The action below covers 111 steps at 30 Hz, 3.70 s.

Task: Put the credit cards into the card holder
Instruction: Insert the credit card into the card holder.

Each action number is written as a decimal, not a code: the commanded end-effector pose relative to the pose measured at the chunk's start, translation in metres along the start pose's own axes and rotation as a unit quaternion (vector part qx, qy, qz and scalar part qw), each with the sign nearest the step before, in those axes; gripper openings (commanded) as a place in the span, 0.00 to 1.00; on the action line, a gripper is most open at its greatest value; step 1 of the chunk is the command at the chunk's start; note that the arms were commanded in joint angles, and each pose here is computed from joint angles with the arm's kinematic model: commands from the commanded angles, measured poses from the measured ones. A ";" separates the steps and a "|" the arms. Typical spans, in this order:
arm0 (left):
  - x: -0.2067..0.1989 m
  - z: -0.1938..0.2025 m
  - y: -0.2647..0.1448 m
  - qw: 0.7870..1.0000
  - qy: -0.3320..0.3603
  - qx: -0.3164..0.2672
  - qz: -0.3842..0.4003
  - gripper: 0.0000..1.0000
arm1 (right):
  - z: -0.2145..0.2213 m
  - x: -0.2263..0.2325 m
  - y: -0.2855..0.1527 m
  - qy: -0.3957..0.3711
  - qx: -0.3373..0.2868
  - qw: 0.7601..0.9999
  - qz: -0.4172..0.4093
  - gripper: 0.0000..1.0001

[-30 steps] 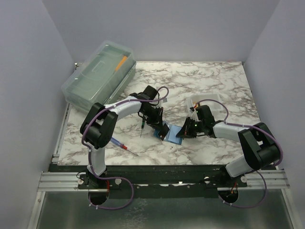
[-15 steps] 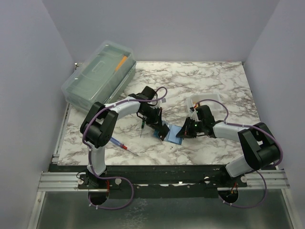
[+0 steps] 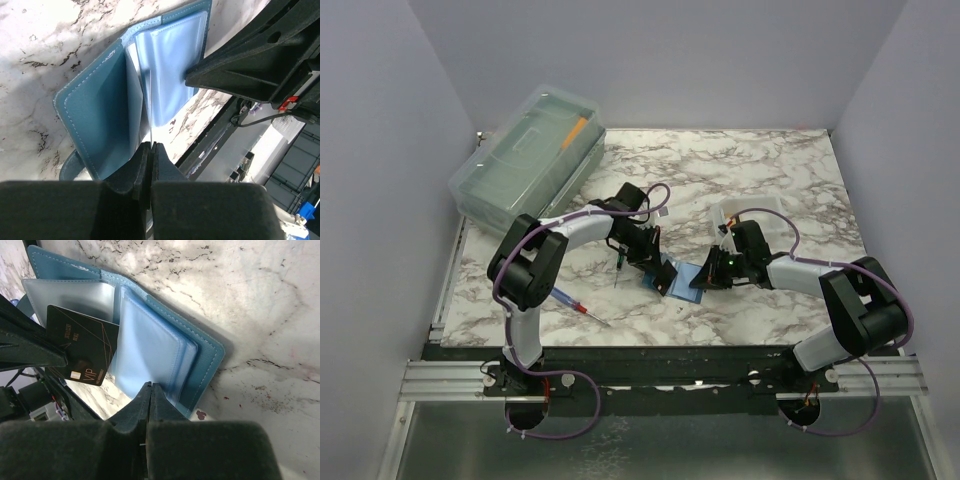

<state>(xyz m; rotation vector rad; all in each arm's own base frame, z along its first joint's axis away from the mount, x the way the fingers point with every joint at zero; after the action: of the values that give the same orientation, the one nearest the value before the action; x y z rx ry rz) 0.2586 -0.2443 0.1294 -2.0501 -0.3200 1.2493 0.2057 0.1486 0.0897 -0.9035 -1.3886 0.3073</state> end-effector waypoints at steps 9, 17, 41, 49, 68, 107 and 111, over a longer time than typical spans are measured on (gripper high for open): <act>-0.016 0.000 -0.009 0.999 0.021 -0.019 0.021 0.00 | 0.007 -0.021 0.004 0.008 0.003 0.998 0.061 0.00; -0.020 0.005 -0.001 0.999 0.021 -0.009 0.025 0.00 | 0.008 -0.022 0.004 0.009 0.005 0.998 0.060 0.00; 0.003 -0.013 0.015 0.998 -0.022 -0.053 0.018 0.00 | 0.011 -0.026 0.004 0.008 0.010 0.998 0.060 0.00; 0.007 -0.005 0.021 0.996 -0.049 -0.077 0.023 0.00 | 0.011 -0.026 0.004 0.006 0.010 0.998 0.059 0.00; 0.012 0.013 0.025 0.989 -0.069 -0.128 0.012 0.00 | 0.007 -0.015 -0.005 0.026 -0.011 0.997 0.065 0.03; 0.009 0.016 0.036 0.991 -0.062 -0.115 -0.037 0.36 | 0.004 -0.008 -0.003 0.008 -0.002 0.999 0.040 0.17; 0.003 0.016 0.037 0.990 -0.047 -0.102 -0.085 0.46 | 0.001 -0.006 -0.003 0.003 -0.004 0.999 0.041 0.16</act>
<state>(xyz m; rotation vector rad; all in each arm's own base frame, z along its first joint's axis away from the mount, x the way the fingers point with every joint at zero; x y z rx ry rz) 0.2476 -0.2633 0.0996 -2.1743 -0.5595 1.3969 0.2007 0.1439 0.0923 -0.9486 -1.3382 0.3374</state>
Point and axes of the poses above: each gripper's point midway between its finger pads, its own y axis out along the fingers, its own x axis along the line the jaws close on, z = x × y, the point moved 10 cm from there along -y, back along the fingers, and after that the axes turned 14 degrees about y, right-handed, at the moved point
